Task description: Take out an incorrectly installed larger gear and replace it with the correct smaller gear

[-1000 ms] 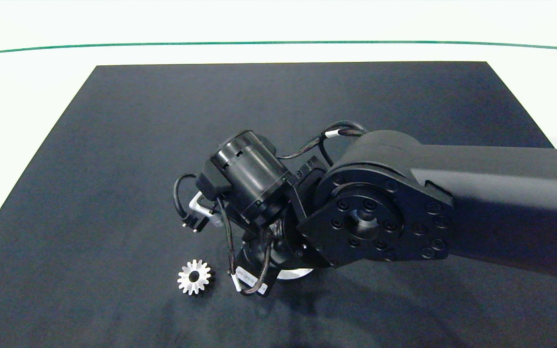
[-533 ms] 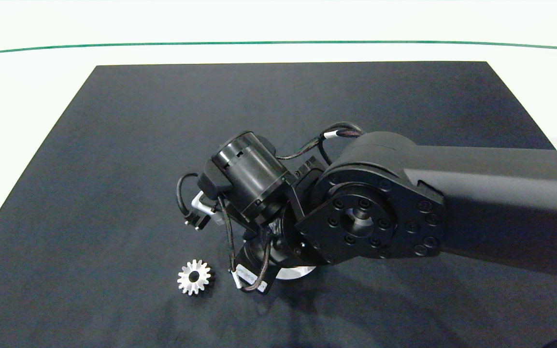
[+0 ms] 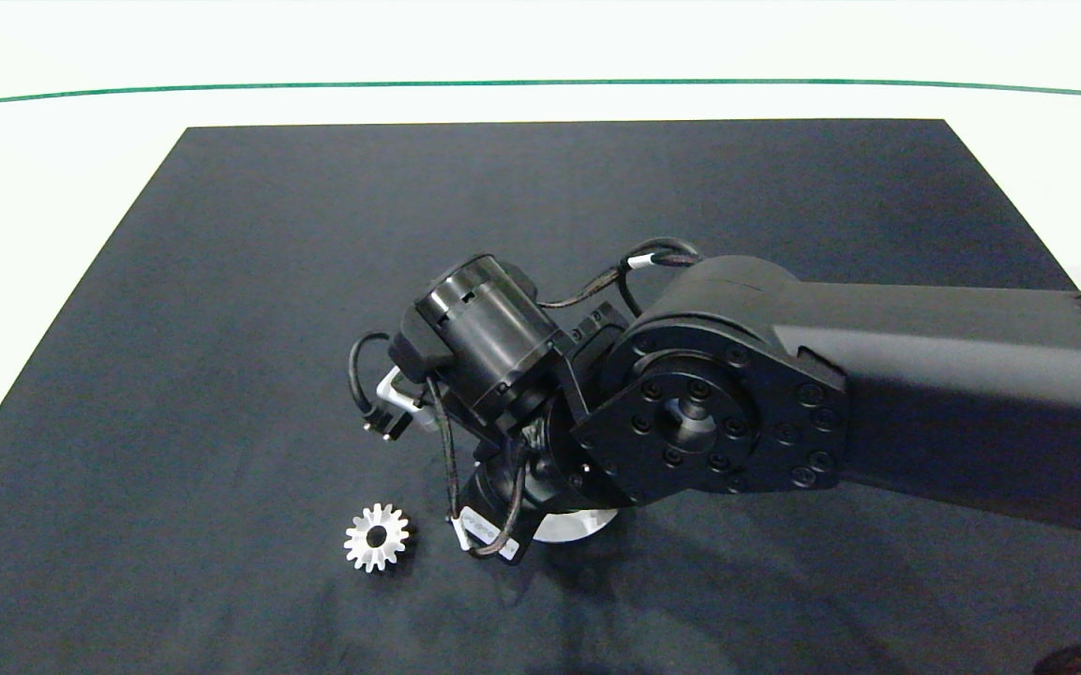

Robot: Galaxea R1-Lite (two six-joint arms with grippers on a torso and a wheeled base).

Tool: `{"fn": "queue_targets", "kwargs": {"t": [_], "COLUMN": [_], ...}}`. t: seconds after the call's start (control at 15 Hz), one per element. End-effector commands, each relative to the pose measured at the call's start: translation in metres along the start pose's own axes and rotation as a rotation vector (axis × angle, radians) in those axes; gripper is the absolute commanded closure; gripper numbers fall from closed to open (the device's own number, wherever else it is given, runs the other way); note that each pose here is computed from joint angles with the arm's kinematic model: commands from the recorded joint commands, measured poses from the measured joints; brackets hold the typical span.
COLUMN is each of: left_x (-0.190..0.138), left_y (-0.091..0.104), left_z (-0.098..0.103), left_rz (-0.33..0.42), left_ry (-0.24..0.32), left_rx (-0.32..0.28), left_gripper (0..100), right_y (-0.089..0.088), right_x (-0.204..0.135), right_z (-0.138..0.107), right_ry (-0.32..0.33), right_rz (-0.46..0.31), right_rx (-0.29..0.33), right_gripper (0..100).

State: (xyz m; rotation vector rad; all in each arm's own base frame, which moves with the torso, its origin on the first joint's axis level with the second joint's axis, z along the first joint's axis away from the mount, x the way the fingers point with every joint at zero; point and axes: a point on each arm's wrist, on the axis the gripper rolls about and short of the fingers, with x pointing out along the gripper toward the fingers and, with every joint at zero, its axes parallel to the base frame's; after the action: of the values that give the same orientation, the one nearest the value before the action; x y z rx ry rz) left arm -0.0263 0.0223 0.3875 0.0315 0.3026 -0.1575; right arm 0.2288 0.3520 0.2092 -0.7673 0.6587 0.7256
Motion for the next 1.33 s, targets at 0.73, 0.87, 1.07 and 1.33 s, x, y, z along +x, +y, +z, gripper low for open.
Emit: {"fn": "queue_targets", "kwargs": {"t": [0.73,0.87,1.07,1.33], "left_x": [0.0,0.0,0.0,0.0], "left_y": [0.0,0.0,0.0,0.0], "left_z": [-0.001,-0.001,-0.001,-0.001], "left_rz": [0.002,0.002,0.002,0.002], "left_ry": [0.007,0.007,0.007,0.007], "left_rx": [0.003,0.003,0.003,0.003], "left_gripper": [0,0,0,0], "right_y": [0.007,0.005,0.005,0.004], "right_x": [0.004,0.001,-0.003,-0.007], "right_z": [0.0,0.0,-0.002,-0.005], "right_ry": [0.009,0.008,0.01,0.015], "right_rz": [0.005,0.003,0.003,0.006], "right_rx": [0.0,0.002,0.0,-0.002], "right_gripper": [60,60,60,60]}}
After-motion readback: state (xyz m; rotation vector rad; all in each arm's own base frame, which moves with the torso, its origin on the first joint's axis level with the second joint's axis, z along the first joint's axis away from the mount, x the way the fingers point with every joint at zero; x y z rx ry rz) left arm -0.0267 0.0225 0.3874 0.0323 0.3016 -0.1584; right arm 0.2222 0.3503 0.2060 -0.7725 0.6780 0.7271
